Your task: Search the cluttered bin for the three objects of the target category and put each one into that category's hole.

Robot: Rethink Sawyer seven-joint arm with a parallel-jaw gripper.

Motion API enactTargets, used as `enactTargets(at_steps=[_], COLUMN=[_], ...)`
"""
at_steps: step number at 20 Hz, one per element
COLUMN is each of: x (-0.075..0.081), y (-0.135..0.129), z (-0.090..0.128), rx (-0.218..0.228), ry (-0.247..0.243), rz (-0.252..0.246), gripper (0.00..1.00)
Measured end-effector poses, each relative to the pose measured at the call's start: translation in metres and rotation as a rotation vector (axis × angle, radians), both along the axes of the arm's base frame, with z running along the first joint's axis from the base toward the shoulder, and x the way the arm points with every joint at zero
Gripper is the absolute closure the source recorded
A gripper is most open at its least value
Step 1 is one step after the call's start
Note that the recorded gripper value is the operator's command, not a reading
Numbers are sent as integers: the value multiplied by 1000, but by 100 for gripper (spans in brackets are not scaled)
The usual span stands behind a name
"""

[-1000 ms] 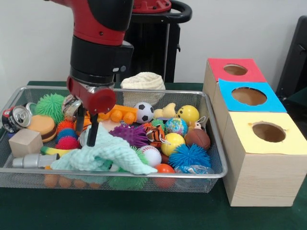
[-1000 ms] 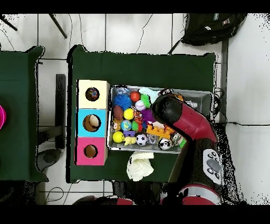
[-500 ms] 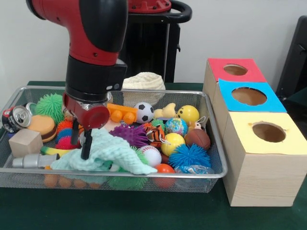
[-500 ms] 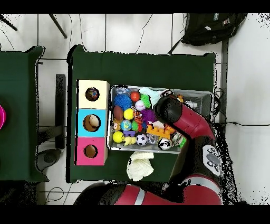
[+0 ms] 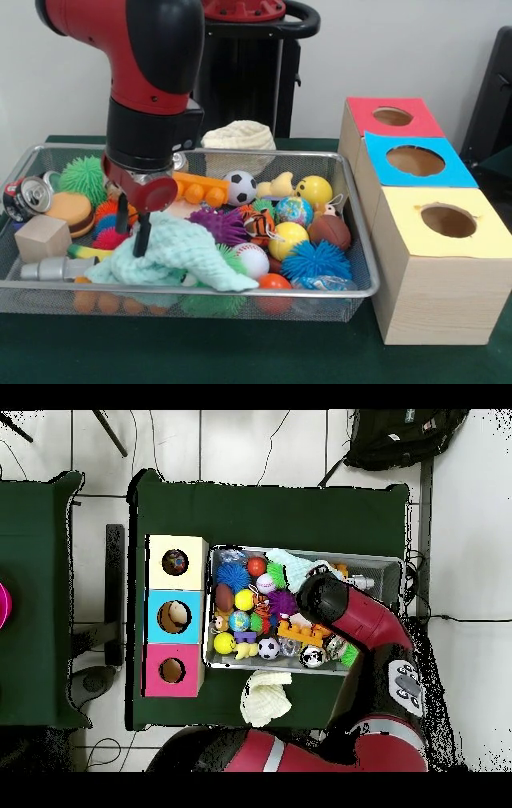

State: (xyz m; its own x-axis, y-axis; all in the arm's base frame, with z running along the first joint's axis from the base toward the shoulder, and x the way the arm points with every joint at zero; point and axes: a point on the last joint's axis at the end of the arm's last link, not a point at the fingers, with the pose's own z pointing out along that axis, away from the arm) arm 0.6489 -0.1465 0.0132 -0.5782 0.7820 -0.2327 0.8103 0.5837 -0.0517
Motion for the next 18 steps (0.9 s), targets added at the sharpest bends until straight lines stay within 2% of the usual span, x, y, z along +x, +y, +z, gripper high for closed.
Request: enactTargets(at_steps=[4, 12, 17, 18], x=[-7, -22, -38, -47], y=[-5, -38, -58, -68], z=[1, 10, 10, 8], rx=[5, -4, -16, -20], ry=[30, 63, 82, 95], rz=[6, 1, 0, -3], gripper=[0, 0, 0, 0])
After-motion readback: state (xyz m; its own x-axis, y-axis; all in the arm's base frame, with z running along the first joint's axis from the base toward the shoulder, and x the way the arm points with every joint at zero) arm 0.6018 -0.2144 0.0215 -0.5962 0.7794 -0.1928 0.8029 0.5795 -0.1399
